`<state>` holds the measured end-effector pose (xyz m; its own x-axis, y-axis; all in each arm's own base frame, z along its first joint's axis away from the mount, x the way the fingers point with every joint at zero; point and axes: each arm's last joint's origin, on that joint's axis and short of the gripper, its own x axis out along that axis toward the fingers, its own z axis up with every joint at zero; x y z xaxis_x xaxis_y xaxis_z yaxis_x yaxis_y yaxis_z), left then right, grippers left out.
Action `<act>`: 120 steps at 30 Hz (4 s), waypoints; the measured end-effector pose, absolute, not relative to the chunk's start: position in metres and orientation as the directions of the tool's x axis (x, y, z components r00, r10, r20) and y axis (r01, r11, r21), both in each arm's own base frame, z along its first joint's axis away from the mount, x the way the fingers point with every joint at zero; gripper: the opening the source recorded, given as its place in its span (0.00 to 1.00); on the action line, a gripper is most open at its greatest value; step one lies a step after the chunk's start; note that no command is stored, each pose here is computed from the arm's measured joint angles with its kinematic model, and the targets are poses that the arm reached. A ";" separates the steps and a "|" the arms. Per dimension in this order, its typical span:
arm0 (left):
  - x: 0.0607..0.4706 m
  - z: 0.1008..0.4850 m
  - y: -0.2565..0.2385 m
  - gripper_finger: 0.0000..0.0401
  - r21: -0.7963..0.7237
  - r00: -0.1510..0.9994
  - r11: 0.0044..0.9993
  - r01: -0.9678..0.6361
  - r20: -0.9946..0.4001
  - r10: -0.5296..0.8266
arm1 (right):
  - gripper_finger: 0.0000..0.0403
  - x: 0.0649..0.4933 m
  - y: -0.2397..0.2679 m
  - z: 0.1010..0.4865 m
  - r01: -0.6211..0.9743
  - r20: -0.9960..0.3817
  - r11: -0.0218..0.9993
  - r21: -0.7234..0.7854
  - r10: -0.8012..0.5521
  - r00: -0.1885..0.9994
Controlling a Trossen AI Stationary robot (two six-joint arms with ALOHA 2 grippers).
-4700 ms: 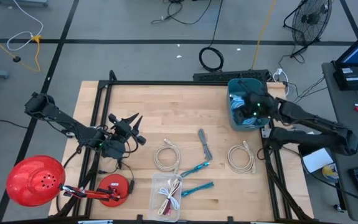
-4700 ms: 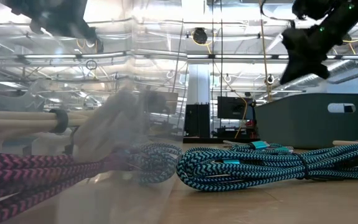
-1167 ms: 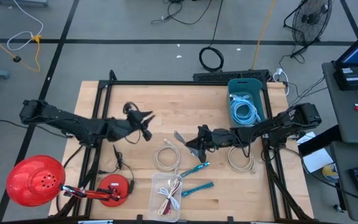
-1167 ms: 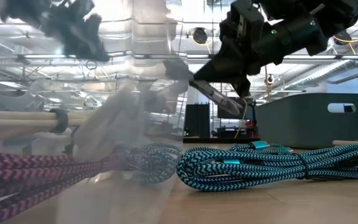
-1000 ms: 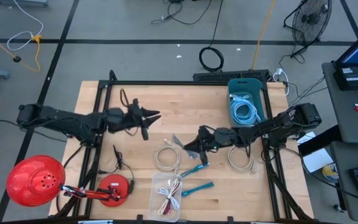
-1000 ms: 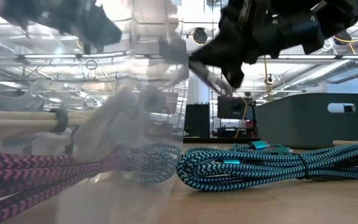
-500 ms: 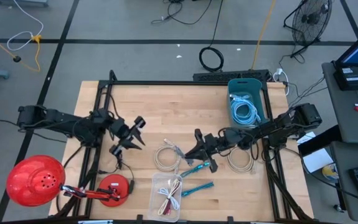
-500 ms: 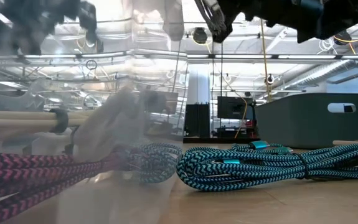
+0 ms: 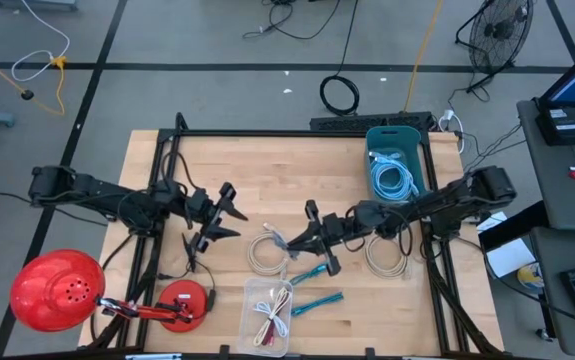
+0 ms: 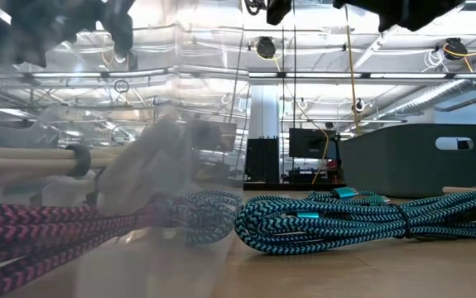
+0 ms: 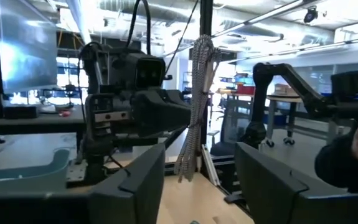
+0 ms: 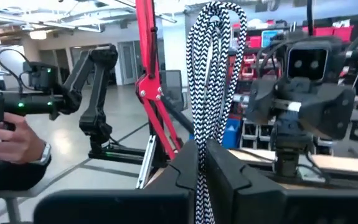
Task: Pick & Place USB Port
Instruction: Put the black charger cable into the transparent bin
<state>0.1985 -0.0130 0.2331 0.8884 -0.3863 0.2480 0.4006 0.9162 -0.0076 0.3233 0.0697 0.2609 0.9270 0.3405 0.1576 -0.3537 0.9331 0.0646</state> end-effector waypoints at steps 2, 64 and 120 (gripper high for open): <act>0.199 0.233 -0.014 0.51 0.000 0.891 0.920 0.392 0.249 -0.380 | 0.02 0.327 0.070 0.260 -0.332 0.155 0.941 0.060 0.319 0.935; 0.204 0.235 -0.019 0.52 -0.027 0.956 0.977 0.211 0.215 -0.200 | 0.00 0.387 0.054 0.257 -0.105 0.159 0.994 -0.030 0.109 0.981; 0.208 0.232 -0.017 0.07 -0.034 0.934 0.953 0.300 0.212 -0.287 | 0.07 0.405 0.061 0.247 -0.148 0.094 0.988 -0.038 0.151 0.984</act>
